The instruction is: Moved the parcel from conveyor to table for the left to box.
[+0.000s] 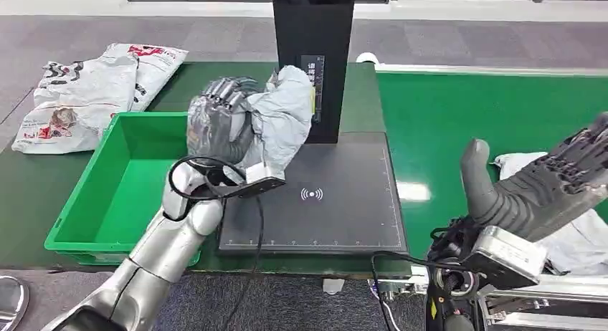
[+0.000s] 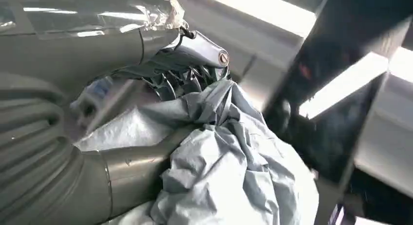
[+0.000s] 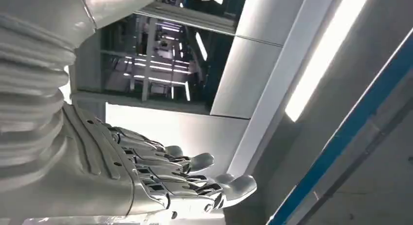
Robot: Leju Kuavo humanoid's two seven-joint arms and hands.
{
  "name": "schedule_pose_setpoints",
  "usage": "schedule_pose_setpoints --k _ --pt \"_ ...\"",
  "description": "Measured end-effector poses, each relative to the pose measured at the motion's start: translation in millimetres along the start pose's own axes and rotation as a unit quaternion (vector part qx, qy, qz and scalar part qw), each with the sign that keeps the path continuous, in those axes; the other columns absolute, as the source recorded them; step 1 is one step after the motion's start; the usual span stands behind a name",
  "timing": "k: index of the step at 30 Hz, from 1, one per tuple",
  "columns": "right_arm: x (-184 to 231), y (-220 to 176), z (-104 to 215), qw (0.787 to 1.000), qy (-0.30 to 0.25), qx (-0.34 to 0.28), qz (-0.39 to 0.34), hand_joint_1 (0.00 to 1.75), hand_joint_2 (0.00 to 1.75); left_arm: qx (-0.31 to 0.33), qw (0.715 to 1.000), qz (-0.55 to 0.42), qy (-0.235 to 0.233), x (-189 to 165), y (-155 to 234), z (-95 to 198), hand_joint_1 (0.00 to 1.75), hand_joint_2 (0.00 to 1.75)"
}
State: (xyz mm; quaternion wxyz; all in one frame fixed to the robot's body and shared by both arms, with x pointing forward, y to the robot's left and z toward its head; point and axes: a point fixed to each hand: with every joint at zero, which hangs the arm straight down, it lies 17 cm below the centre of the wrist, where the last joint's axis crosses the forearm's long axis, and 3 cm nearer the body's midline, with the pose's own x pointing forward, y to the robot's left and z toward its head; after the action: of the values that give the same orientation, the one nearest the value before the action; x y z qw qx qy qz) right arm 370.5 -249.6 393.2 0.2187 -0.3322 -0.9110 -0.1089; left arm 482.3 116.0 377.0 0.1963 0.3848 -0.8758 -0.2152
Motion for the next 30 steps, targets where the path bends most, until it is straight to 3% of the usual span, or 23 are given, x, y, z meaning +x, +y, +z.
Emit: schedule_pose_setpoints --k 8,13,20,26,27,28,30 --pt "-1.3 0.0 2.1 1.0 0.002 0.0 0.0 0.0 1.75 0.07 0.995 -0.073 0.007 -23.0 64.5 -7.1 1.75 1.75" --pt "-5.4 1.3 2.7 1.0 0.015 0.004 0.005 0.0 1.75 0.092 0.979 -0.177 0.046 -62.6 102.5 -9.4 1.75 1.75" --pt "-8.7 1.4 6.2 1.0 0.024 0.008 0.01 0.0 1.75 0.099 0.946 -0.293 0.099 -126.6 150.5 6.5 1.75 1.75" --pt "-10.7 1.7 7.6 0.999 0.029 0.011 0.013 0.0 1.75 0.082 0.926 -0.345 0.128 -164.4 168.7 29.3 1.75 1.75" --pt "-10.6 1.8 7.6 0.999 0.029 0.011 0.013 0.0 1.75 0.078 0.922 -0.355 0.131 -167.9 169.9 32.0 0.26 1.75" --pt "-10.4 1.9 7.6 0.999 0.028 0.011 0.013 0.0 1.75 0.075 0.919 -0.363 0.135 -171.8 170.6 35.2 0.0 1.75" --pt "-9.9 2.3 7.6 0.999 0.027 0.012 0.015 0.0 1.75 0.064 0.912 -0.376 0.15 -183.4 169.5 43.3 0.0 1.75"
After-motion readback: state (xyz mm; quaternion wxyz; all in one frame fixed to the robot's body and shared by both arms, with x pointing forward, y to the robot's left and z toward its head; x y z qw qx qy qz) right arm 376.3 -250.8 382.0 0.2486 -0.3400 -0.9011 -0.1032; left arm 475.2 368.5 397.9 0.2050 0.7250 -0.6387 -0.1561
